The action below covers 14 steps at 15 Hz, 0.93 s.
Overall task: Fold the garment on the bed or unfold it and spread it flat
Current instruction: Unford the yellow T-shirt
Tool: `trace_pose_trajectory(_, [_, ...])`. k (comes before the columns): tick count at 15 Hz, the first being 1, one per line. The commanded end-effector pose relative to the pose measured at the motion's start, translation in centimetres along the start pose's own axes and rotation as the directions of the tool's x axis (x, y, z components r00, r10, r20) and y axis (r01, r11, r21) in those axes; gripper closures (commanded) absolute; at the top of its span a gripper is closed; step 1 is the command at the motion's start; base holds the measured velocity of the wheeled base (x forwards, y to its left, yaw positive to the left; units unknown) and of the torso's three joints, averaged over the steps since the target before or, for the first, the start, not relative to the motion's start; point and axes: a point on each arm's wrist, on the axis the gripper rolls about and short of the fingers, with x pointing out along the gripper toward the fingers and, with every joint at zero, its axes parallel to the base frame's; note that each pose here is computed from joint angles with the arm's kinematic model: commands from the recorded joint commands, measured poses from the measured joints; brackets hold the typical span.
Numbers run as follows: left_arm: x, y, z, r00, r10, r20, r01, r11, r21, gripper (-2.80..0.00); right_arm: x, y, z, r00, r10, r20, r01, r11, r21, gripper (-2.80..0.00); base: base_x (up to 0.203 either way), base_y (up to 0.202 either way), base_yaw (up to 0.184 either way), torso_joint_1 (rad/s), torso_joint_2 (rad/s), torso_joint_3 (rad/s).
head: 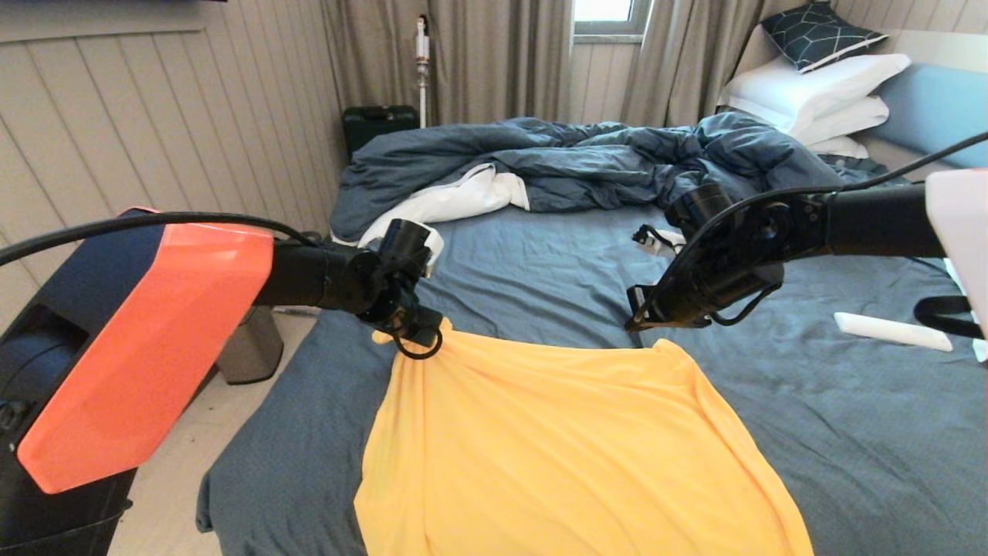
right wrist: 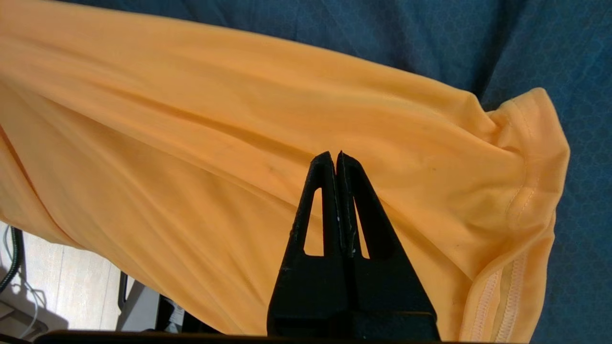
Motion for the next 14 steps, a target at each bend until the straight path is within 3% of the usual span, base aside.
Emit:
trace_pose_trajectory(1, [1.9,-0.1,-0.2,1.000,0.011,-0.011,-0.011,1.000,0.008,0.00,0.1,0.0,0.0,1.000,0.001,-0.003,-0.001,1.000,0.002,0.00,0.000,0.000,0.000,0.000,0.00,0.000])
trace_pose_trajectory(6, [5.1,0.5,0.0,0.999,0.042,0.027,-0.044,0.997,0.056,0.00,0.7,-0.3,0.0,1.000,-0.006,-0.011,0.006,1.000,0.005,0.00,0.000,0.000,0.000,0.000,0.00,0.000])
trace_pose_trajectory(8, [6.2,0.9,-0.3,0.996,0.084,0.037,-0.086,0.995,0.056,0.00,1.0,-0.3,0.0,1.000,-0.006,-0.017,0.006,1.000,0.006,0.00,0.000,0.000,0.000,0.000,0.00,0.000])
trace_pose_trajectory(14, [7.0,2.2,0.0,0.991,0.109,0.081,-0.113,0.993,0.037,0.00,1.2,-0.3,-0.1,1.000,-0.006,-0.023,0.006,1.000,0.006,0.00,0.000,0.000,0.000,0.000,0.00,0.000])
